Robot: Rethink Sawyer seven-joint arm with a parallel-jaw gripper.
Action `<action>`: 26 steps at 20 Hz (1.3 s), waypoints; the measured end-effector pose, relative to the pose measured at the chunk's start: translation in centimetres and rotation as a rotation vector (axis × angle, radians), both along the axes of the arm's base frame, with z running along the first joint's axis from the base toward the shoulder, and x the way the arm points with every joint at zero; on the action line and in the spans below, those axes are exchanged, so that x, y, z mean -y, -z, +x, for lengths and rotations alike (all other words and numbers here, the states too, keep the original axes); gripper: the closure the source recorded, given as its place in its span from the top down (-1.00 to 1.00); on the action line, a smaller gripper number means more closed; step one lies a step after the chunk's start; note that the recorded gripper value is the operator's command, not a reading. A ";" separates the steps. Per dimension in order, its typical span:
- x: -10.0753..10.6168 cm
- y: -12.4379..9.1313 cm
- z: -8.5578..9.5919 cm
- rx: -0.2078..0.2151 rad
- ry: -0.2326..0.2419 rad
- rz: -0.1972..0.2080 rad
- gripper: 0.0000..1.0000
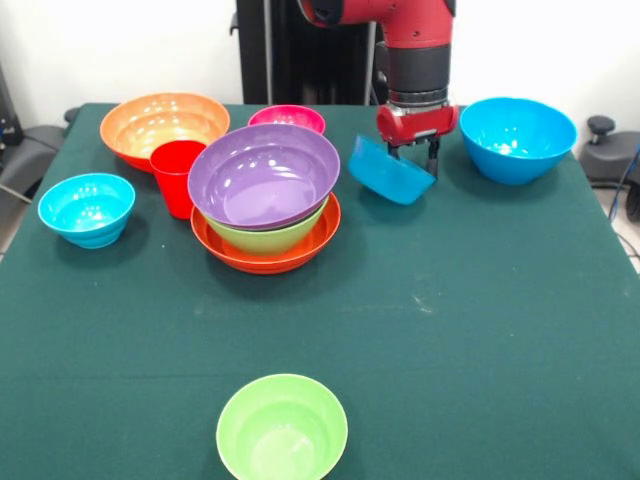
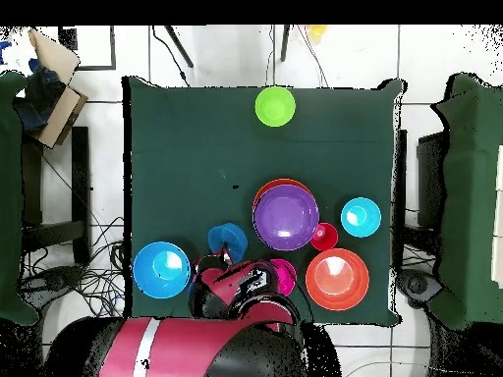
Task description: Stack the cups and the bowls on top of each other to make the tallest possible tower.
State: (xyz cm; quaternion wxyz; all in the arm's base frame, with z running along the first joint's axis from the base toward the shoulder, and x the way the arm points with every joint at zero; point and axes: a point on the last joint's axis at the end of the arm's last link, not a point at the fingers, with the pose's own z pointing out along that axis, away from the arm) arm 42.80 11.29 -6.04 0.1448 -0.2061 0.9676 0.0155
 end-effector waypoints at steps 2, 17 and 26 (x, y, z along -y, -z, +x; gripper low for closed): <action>0.0 0.0 0.0 0.001 -0.006 -0.001 1.00; 0.1 -0.3 0.2 0.010 -0.010 -0.002 -1.00; 0.3 -1.3 0.8 0.024 -0.008 -0.010 -1.00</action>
